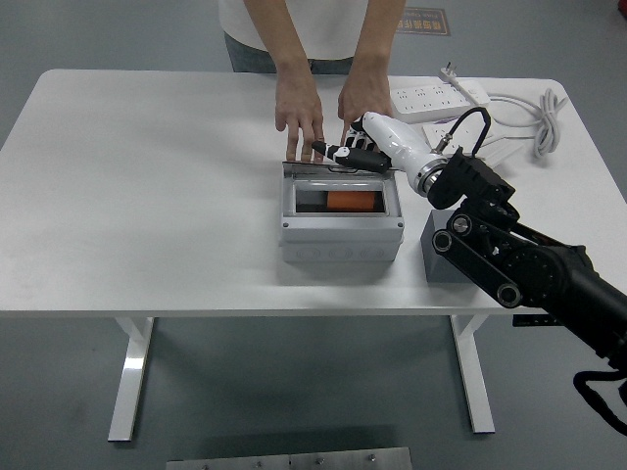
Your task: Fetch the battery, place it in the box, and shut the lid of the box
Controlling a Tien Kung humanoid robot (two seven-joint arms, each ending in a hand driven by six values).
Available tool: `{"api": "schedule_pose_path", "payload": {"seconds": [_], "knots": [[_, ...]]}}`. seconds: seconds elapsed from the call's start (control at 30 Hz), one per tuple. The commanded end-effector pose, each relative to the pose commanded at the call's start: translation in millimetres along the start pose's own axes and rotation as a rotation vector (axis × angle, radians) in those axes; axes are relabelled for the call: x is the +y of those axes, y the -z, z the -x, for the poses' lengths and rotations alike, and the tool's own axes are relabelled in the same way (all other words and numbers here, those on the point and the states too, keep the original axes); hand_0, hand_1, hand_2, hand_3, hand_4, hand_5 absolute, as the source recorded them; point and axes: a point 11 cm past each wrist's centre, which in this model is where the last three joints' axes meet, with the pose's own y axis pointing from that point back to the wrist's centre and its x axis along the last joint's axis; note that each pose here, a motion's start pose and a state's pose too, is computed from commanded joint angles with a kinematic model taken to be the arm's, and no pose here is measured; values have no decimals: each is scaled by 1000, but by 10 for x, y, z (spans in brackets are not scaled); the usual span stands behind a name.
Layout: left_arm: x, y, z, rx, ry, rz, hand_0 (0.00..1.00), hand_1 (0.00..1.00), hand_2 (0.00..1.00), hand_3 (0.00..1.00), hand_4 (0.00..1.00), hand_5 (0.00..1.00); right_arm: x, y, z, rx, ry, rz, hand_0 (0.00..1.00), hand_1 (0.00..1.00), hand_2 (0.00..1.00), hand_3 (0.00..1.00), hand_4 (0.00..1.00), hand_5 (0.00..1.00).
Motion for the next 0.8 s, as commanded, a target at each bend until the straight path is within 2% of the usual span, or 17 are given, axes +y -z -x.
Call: {"api": "schedule_pose_path", "payload": {"seconds": [0.8], "knots": [[0, -10, 26, -4, 6, 2, 632, 698, 573, 541, 500, 2, 72, -92, 160, -16, 26, 19, 170, 282, 299, 273, 863, 947]]}}
